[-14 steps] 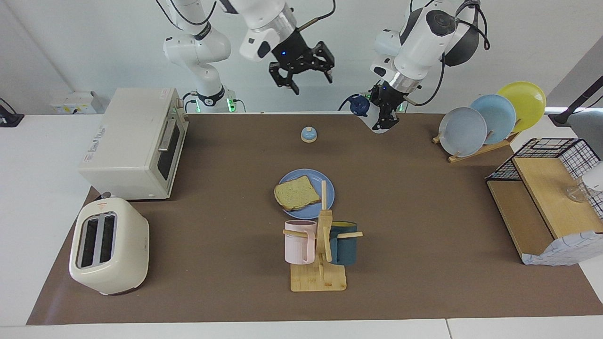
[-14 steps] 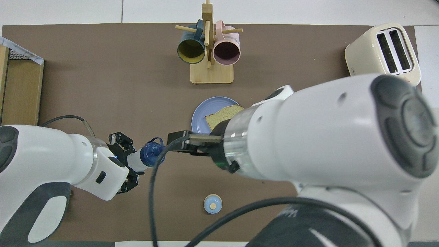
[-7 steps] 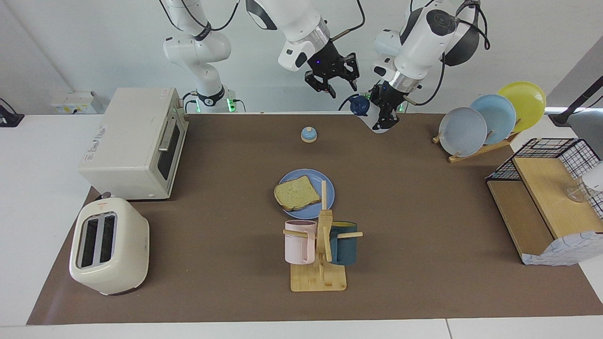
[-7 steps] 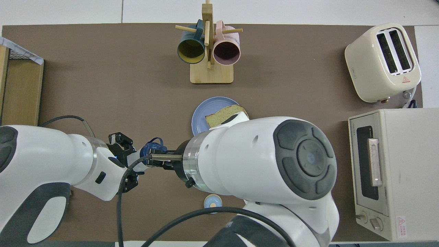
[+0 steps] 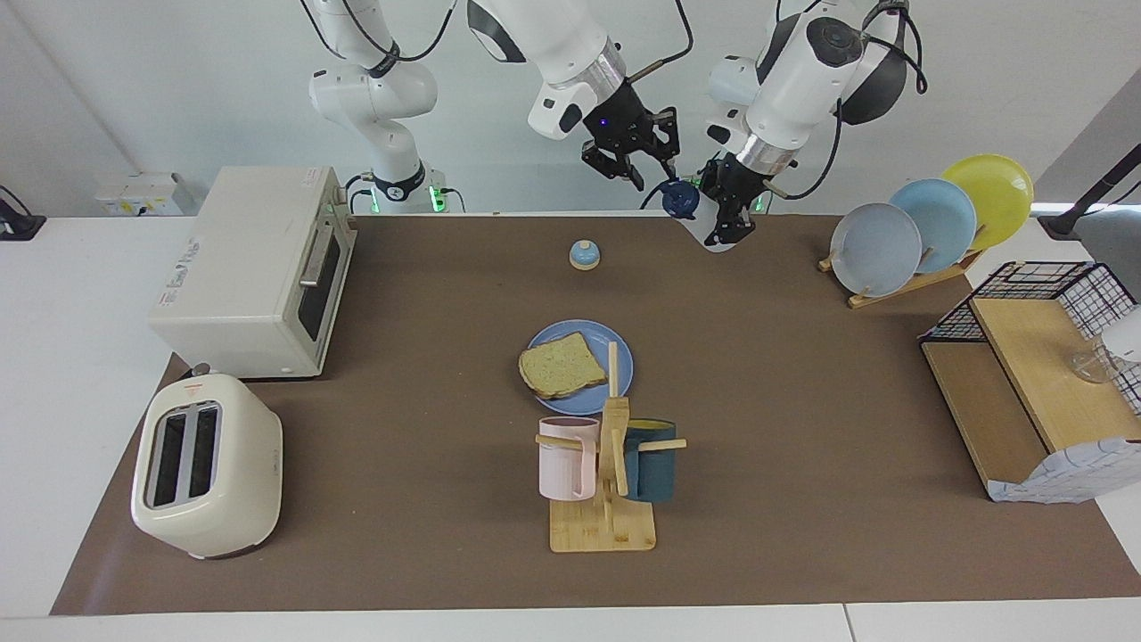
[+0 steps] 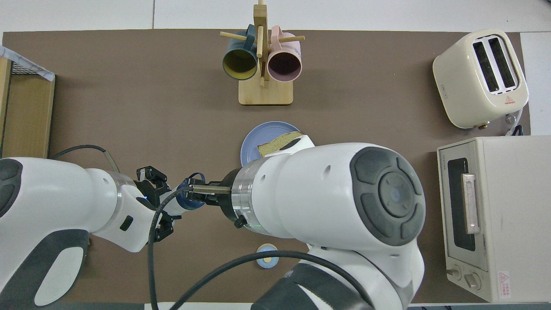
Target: Put bread on plate and add seasoning
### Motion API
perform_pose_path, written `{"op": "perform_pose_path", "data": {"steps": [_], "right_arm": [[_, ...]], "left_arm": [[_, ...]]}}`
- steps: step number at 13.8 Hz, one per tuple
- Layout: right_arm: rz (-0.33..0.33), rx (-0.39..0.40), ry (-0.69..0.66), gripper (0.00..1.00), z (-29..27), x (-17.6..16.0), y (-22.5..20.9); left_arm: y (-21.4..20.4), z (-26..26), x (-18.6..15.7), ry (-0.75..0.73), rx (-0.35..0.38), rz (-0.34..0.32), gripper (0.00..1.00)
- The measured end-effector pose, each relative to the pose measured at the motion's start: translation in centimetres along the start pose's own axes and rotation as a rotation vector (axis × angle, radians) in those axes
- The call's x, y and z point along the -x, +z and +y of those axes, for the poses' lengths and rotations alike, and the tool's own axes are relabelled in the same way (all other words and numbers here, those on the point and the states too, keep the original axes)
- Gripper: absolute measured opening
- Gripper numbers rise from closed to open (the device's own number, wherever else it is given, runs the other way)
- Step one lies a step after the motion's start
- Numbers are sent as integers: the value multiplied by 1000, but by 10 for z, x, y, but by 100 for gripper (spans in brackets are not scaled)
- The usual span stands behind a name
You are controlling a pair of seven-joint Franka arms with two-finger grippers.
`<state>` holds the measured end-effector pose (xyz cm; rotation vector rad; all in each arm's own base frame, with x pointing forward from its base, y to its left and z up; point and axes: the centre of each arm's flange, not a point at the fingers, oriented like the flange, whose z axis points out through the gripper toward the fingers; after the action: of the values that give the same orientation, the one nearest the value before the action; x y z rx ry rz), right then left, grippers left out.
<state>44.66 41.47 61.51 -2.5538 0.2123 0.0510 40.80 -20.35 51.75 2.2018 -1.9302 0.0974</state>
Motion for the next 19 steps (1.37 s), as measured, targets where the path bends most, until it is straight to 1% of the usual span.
{"op": "perform_pose_path", "data": {"steps": [4,5,6,7,9,11,12,14,16,19], "right_arm": [[18,-20,4,47,-1,-5,0],[19,-21,4,39,-1,-5,0],[20,-21,4,34,-1,-5,0],[20,-22,4,34,-1,-5,0],[20,-22,3,30,-1,-5,0],[22,-24,3,11,-2,-5,-1],[22,-24,3,8,-2,-5,-1],[23,-24,4,4,-1,-5,-1],[24,-25,9,4,0,-7,-2],[29,-41,59,4,10,-26,-9]], "left_arm": [[0,0,0,0,0,0,49],[0,0,0,0,0,0,49],[0,0,0,0,0,0,49],[0,0,0,0,0,0,49],[0,0,0,0,0,0,49],[1,0,1,0,0,-4,49],[1,0,1,0,-1,-5,49],[2,0,1,0,-1,-6,49],[1,0,1,-1,-2,-5,49],[0,-1,0,-3,-8,-1,49]]}}
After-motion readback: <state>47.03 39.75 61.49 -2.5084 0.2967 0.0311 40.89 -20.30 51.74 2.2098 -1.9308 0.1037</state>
